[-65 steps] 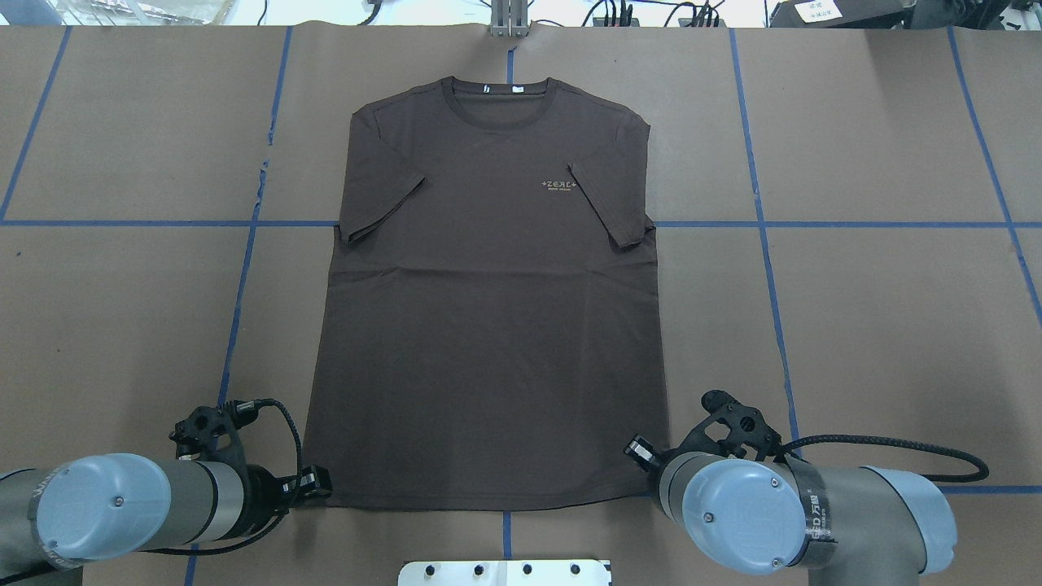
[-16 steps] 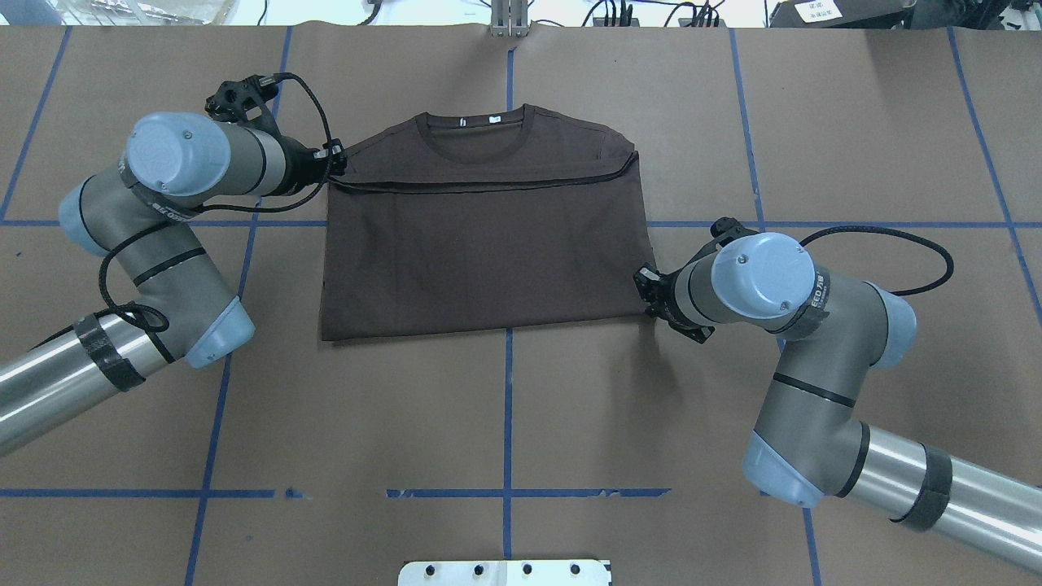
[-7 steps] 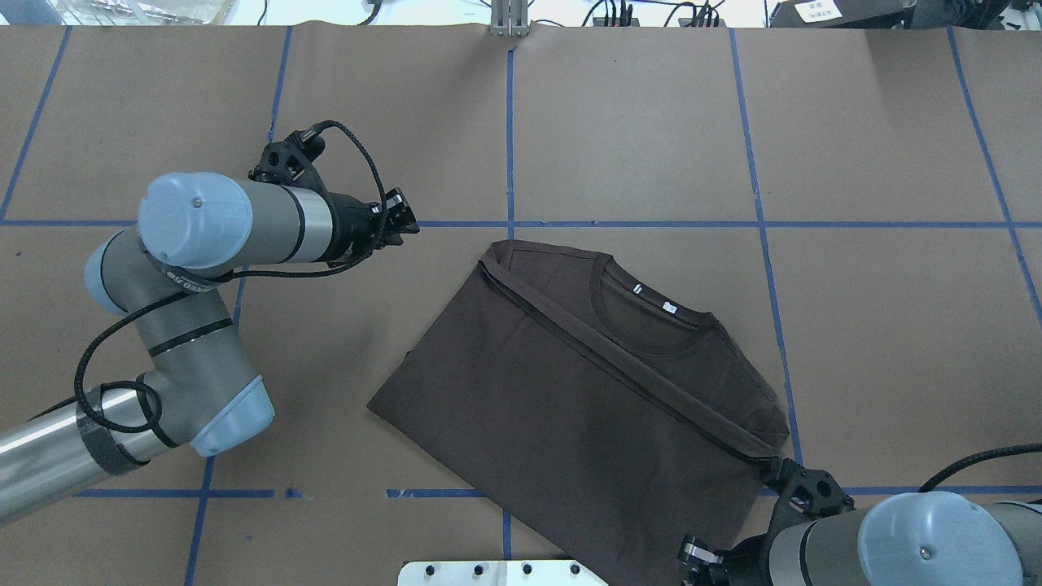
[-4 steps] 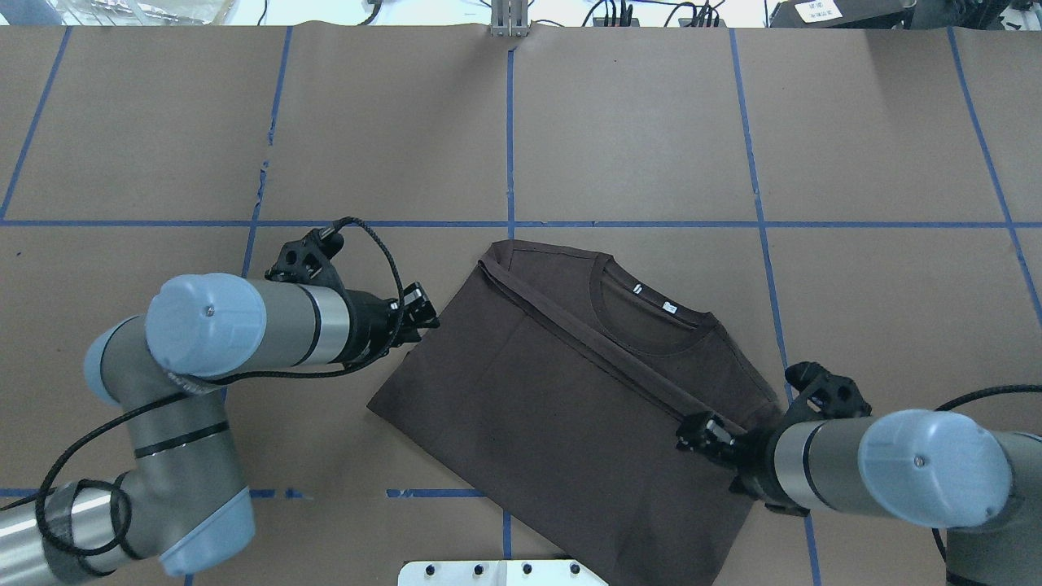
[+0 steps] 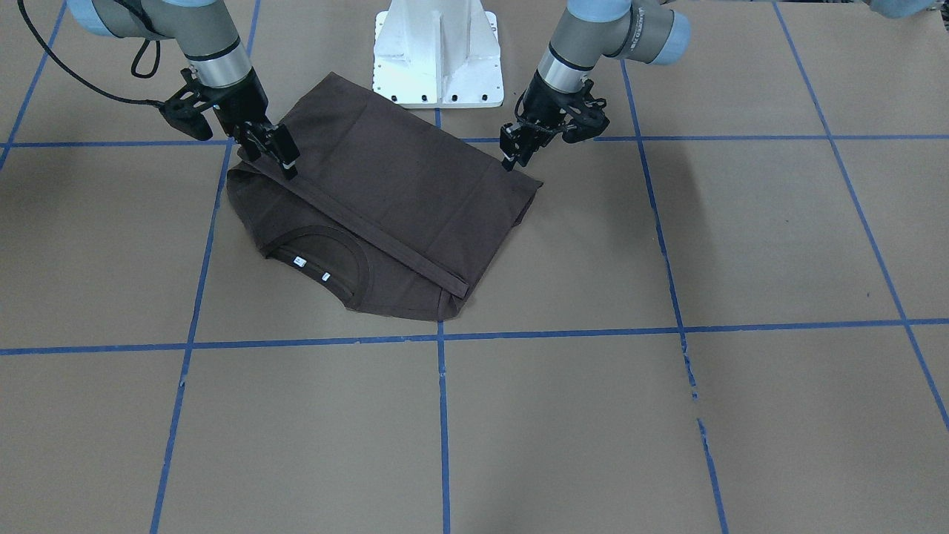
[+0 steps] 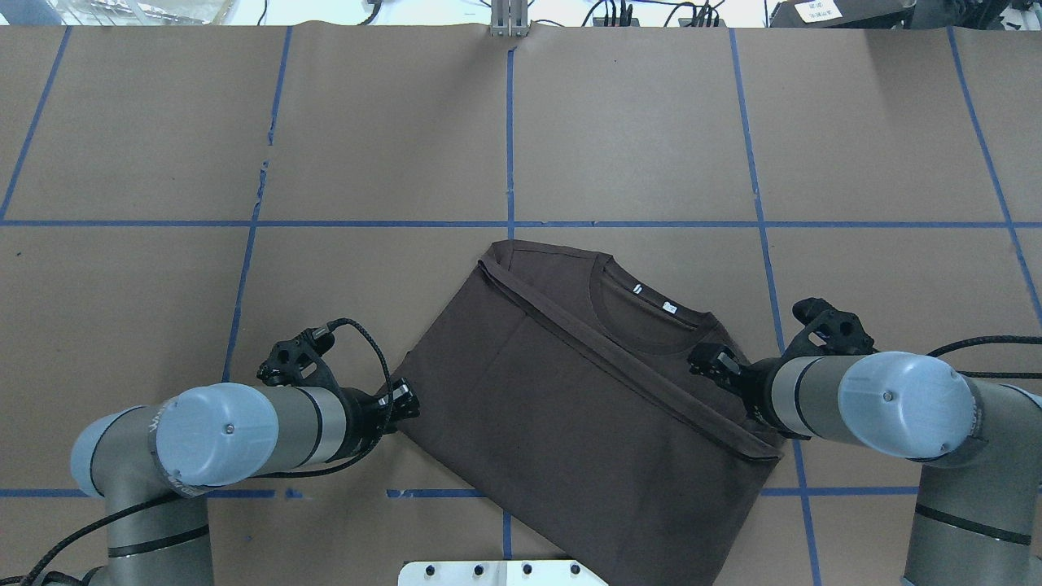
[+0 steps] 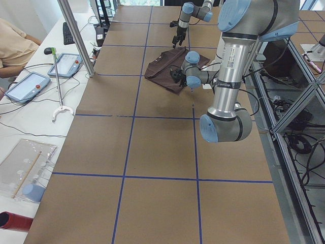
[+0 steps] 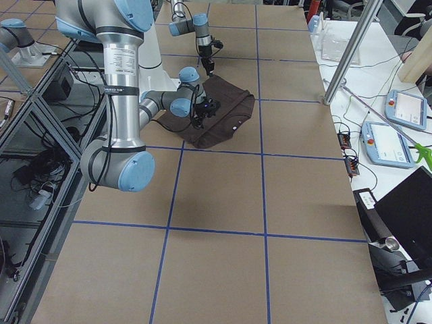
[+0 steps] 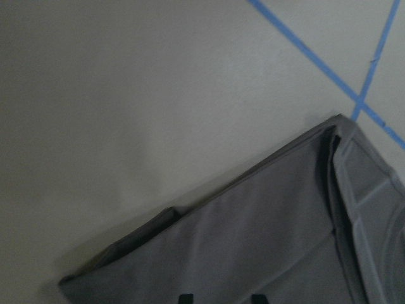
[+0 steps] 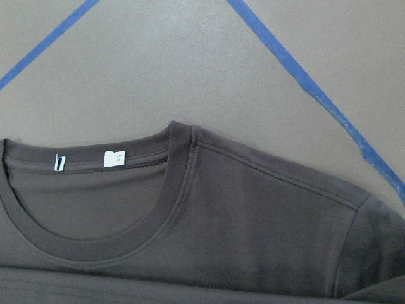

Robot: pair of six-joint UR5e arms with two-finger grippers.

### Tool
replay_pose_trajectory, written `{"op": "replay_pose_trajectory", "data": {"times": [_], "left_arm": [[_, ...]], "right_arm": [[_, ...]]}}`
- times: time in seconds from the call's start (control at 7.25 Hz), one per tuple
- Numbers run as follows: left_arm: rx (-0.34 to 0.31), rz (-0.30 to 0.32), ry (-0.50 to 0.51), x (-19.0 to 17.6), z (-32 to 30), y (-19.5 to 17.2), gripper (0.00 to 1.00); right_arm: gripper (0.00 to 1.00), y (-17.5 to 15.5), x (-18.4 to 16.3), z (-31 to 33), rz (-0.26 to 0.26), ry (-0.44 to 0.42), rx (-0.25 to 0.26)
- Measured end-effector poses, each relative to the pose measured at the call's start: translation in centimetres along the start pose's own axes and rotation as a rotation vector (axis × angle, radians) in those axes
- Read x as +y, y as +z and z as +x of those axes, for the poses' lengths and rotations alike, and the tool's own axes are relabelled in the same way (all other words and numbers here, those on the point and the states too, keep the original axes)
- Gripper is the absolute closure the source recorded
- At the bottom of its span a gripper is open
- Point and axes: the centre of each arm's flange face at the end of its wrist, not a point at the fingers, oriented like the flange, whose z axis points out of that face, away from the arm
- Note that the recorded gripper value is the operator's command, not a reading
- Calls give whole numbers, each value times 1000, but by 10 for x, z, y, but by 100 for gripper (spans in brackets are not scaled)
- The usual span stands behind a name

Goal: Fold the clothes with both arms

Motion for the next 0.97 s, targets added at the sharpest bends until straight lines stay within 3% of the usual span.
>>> {"op": "replay_pose_trajectory", "data": {"times": [0.69,0.83,0.97], "left_arm": [[-24,64,2,-12,-5,20,59],[-25,71,1,-14,-5,21,70],[-23,77,-1,-17,-5,20,100]], "right_arm": [[0,6,1,-8,11,-1,-10],[0,6,1,-9,10,0,-10],[0,6,1,-9,10,0,-10]]}}
